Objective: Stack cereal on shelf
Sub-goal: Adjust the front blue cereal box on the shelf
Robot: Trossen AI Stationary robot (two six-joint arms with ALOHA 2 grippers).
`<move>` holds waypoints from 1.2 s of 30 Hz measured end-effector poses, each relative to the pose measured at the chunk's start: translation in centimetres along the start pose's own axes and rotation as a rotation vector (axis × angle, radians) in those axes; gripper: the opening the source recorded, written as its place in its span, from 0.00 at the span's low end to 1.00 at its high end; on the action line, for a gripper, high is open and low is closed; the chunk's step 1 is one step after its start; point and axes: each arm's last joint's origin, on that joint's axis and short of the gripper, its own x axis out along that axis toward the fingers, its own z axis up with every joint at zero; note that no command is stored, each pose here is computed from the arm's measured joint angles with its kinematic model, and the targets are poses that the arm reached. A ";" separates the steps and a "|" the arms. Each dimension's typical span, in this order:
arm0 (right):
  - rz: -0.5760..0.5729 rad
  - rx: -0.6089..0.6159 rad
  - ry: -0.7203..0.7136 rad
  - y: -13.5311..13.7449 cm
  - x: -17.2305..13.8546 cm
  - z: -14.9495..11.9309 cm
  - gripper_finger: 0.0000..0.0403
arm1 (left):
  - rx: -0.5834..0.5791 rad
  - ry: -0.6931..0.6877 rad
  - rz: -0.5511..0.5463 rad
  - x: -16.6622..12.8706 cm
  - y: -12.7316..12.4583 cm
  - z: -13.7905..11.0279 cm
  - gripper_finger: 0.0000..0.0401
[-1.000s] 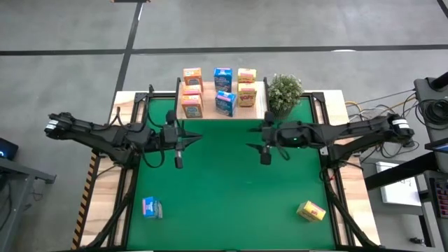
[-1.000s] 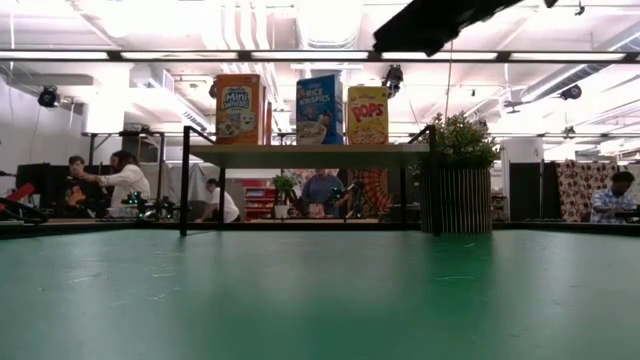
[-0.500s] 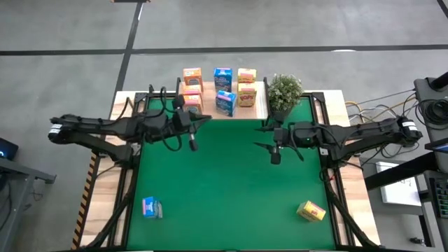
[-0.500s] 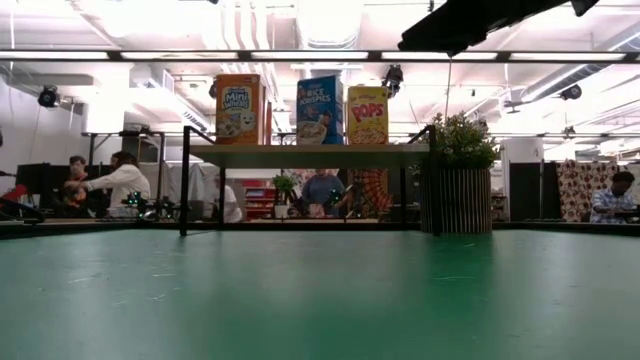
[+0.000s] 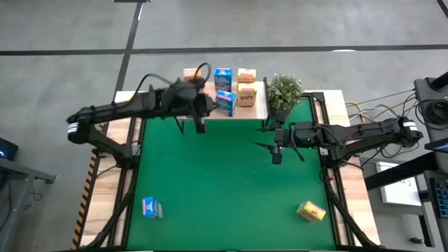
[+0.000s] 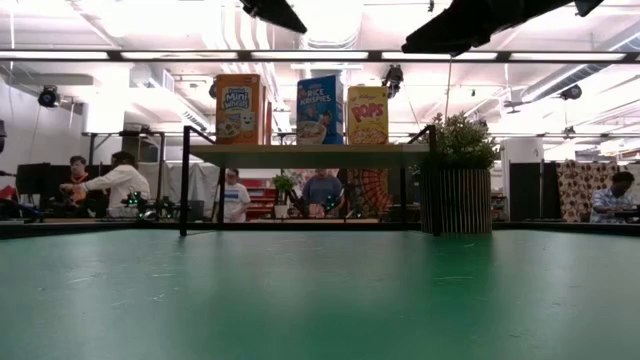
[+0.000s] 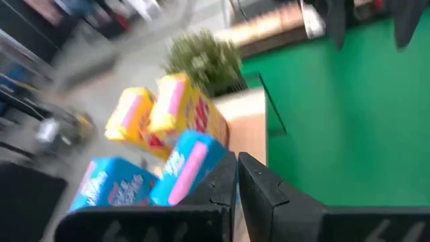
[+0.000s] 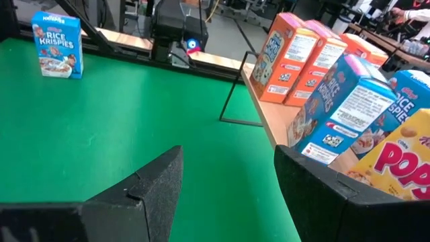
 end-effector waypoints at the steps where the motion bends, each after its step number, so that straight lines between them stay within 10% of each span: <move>1: 0.001 -0.002 0.006 0.0 0.0 -0.1 0.56 | -0.001 0.032 -0.027 0.3 0.6 0.1 0.00; 16: 0.000 -0.003 0.024 -0.1 0.0 -0.2 0.56 | -0.082 0.104 -0.393 4.4 9.1 1.4 0.03; 36: 0.007 0.044 0.065 0.0 0.0 -0.7 0.56 | -0.054 0.250 -0.399 8.3 10.4 -0.6 0.58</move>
